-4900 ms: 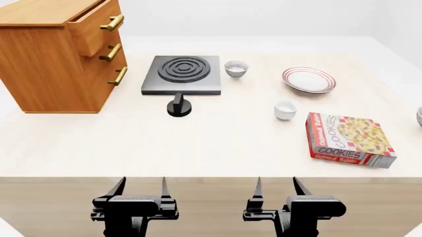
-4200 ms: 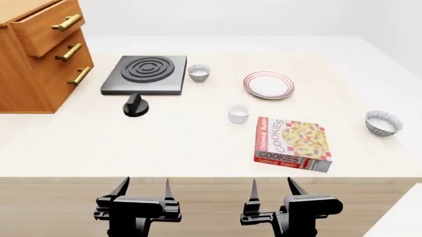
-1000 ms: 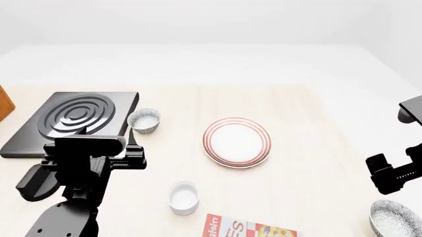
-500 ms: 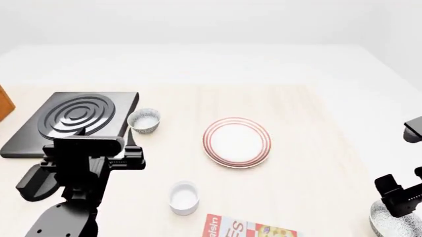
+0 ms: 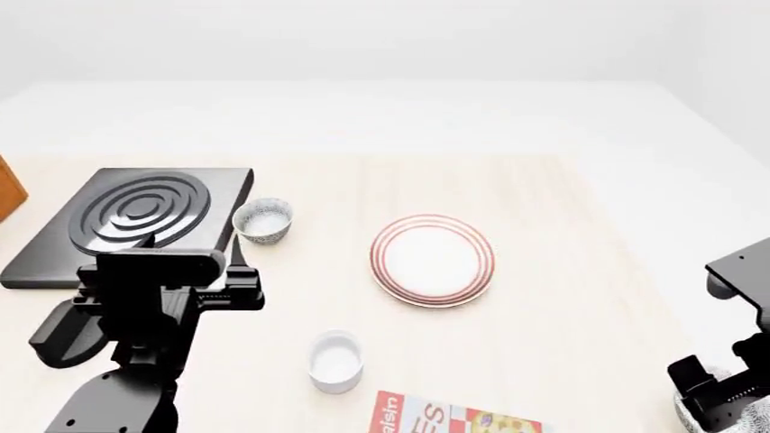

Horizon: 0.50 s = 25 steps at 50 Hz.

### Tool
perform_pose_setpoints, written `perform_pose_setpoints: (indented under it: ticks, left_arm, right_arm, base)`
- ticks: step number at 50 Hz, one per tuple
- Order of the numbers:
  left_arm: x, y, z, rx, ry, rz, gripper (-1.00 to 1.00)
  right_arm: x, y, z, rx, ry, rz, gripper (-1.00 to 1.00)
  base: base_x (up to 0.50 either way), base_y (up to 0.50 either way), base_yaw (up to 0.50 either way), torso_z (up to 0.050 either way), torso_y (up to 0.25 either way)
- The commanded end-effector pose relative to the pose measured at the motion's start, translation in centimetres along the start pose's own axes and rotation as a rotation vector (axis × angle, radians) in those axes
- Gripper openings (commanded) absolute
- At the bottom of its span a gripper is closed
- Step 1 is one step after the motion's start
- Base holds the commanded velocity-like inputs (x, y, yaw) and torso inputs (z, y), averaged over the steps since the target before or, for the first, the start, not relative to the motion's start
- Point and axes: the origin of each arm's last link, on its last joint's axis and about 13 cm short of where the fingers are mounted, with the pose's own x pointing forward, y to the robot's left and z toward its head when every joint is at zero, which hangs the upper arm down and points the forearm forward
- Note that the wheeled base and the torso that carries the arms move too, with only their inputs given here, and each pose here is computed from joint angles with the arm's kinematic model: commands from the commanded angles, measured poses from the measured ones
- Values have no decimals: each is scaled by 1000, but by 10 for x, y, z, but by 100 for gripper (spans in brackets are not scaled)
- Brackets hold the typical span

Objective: Pick the akita bowl next to the cookies box and place it on the plate.

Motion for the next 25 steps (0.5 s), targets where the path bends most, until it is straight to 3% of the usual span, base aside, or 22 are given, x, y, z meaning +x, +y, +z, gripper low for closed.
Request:
perform_pose_setpoints:
  ticks: [1,25]
  left_arm:
    - [0,0,2,1,-3,0,100]
    - [-1,1,2,7,-1,2,100]
  right_arm:
    - [17,3,-2,-3,20,34,100]
    - [54,6,-13,4,128,50,100]
  base:
    - [0,0,0,0,0]
    - [0,0,0,0,0]
